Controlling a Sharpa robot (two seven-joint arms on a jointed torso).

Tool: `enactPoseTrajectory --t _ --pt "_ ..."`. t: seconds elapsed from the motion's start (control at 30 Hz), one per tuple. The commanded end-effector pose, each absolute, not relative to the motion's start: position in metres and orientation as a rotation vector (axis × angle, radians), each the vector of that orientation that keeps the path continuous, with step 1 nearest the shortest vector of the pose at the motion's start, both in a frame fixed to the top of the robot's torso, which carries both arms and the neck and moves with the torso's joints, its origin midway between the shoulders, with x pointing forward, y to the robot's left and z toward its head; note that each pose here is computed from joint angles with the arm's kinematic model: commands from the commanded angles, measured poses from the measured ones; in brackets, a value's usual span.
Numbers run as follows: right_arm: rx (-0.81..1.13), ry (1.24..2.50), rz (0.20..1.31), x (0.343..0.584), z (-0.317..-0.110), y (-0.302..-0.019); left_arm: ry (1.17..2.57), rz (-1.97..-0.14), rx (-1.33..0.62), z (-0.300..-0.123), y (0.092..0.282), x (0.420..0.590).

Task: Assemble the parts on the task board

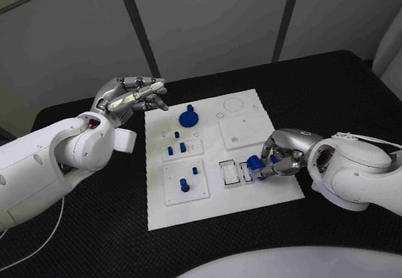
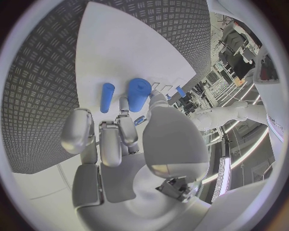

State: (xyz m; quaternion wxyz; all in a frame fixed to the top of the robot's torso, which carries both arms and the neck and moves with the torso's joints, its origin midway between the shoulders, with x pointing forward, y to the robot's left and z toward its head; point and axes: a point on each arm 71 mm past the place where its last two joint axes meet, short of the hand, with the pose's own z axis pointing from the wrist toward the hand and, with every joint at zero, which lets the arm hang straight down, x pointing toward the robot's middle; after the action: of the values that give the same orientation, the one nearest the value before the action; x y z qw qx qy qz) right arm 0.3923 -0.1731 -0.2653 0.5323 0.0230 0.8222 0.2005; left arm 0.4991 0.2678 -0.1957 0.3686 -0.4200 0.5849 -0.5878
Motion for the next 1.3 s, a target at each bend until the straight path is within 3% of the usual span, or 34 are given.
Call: enactPoseTrajectory --t 0.03,0.5,0.87,1.3 --pt "0.042 1.968 0.454 0.393 -0.266 -0.173 1.5 -1.522 -1.065 -0.194 0.267 0.499" --pt "0.116 1.973 0.425 0.394 -0.268 -0.18 1.499 -1.52 -1.065 -0.194 0.268 0.498" --pt "0.264 1.956 0.535 0.382 -0.256 -0.182 1.497 -1.516 -1.066 -0.193 0.269 0.498" --pt "0.281 1.933 0.62 0.377 -0.243 -0.167 1.498 -1.513 -1.068 -0.194 0.27 0.498"
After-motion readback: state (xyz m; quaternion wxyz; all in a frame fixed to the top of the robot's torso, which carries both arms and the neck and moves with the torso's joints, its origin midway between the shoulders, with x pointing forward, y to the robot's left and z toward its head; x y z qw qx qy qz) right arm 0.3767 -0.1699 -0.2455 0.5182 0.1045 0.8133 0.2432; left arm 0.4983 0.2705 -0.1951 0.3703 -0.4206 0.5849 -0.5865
